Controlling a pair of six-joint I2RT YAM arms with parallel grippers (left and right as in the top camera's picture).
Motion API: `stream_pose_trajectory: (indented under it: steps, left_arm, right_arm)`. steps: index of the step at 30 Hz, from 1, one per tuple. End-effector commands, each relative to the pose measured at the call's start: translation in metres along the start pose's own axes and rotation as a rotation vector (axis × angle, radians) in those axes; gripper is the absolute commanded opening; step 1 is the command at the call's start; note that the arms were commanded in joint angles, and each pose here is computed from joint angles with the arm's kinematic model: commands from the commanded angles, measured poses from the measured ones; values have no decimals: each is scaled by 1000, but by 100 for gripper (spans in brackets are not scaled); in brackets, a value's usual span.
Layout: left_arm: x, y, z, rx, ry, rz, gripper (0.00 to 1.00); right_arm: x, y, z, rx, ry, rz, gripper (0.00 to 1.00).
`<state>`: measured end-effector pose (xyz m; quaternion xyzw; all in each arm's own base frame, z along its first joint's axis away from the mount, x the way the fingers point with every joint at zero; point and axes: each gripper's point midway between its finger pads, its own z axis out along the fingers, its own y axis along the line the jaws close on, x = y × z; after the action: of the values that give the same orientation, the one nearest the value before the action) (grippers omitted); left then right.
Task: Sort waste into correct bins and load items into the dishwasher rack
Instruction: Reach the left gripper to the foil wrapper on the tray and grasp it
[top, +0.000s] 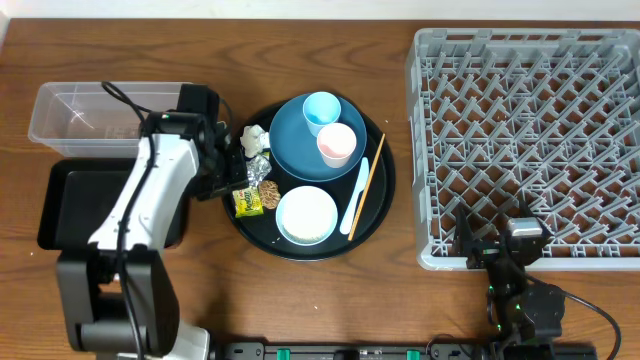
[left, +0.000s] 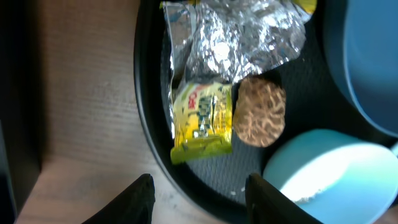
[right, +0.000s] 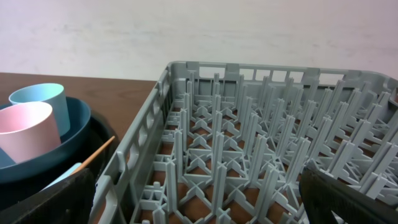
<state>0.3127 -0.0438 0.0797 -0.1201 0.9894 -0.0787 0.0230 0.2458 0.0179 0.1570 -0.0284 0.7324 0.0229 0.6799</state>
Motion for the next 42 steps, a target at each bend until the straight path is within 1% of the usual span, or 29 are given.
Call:
stream_pose_trajectory:
  steps: [1,5,9,14,22,33,42]
  left_arm:
    - [-4,5,12,-22,15,-16,49]
    - [-11,5,23,-27,11,-16,49]
    - [-19,13,34,-71,-3,-14,49]
    - [-22,14,46,-81,6,-14,49]
    - [-20,13,60,-90,36,-6,49]
    - [-19,-2,66,-80,14,42,49]
    - [-19,1,75,-90,-6,44,49]
  right_arm:
    - [1,0,0,5,2,-8,99]
    - [1,0,0,5,2,-8,99]
    - [1,0,0,5,2,-8,99]
    - [1,0,0,5,2,-8,99]
    - [1,0,0,5,2,-8,99]
    - [1,0,0,5,2,-8,99]
    - [1,0,0,5,2,-8,99]
